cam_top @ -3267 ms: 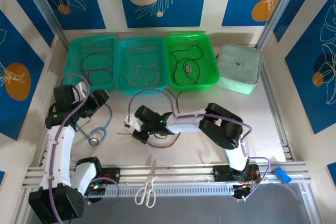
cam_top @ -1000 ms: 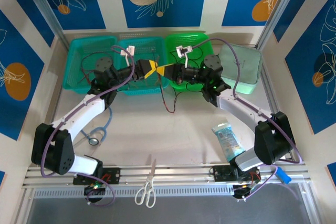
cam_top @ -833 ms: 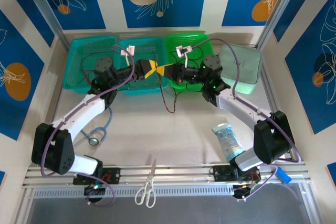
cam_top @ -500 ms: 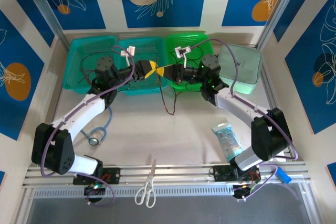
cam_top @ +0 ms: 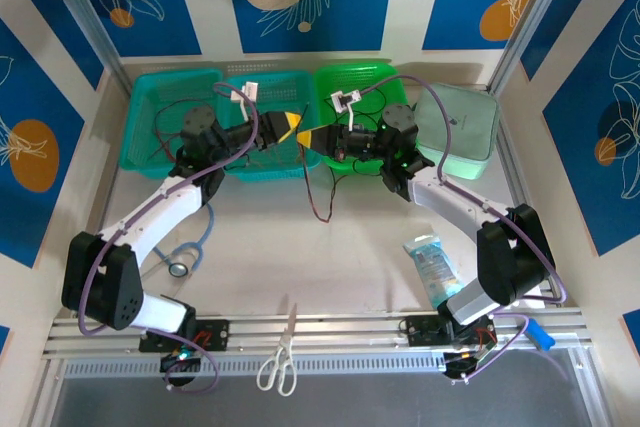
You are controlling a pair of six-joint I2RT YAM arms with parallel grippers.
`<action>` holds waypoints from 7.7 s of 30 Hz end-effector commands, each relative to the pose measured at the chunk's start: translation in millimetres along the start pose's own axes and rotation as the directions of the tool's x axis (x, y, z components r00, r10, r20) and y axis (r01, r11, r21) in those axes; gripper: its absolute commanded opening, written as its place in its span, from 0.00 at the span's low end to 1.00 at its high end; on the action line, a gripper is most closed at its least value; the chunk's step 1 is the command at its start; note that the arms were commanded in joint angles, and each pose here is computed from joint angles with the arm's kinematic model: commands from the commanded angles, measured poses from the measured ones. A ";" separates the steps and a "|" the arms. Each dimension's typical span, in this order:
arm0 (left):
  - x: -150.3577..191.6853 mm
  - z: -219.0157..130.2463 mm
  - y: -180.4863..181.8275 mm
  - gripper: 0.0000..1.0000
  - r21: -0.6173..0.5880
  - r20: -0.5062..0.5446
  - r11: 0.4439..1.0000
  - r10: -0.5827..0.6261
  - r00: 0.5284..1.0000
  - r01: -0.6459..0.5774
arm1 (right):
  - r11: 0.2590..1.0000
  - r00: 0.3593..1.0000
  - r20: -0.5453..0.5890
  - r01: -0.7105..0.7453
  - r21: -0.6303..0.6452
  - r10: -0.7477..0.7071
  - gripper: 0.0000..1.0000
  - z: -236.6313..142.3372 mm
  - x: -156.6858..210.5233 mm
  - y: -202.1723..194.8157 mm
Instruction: Untangle the cables
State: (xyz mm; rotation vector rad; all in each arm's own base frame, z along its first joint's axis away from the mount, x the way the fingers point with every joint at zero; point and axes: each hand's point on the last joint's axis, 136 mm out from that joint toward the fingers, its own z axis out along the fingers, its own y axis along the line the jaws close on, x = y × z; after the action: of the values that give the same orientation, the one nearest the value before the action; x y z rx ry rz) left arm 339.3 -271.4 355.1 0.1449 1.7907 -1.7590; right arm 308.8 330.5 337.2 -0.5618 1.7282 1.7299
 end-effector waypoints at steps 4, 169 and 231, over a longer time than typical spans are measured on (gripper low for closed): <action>-1.0 0.5 -13.0 0.00 -0.006 0.003 0.998 0.065 0.998 -0.065 | 0.999 0.999 0.032 0.032 0.021 -0.033 0.00 -9.2 -3.7 9.1; -161.2 -284.2 -23.6 0.00 -0.608 0.659 0.781 0.399 0.638 0.140 | 0.280 0.947 0.061 -0.154 0.948 0.314 0.00 -137.5 -31.8 -352.6; -329.9 -233.3 20.4 0.00 -0.841 0.392 0.541 0.623 0.677 -0.011 | 0.528 0.987 0.158 -0.124 0.840 -0.020 0.81 -158.5 -101.7 -127.6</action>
State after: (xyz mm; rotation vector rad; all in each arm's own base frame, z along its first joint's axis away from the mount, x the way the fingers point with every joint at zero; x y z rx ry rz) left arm 531.6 84.0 503.1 -0.5186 1.5656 -0.5454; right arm 464.0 150.9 292.8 0.1274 2.2165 0.6817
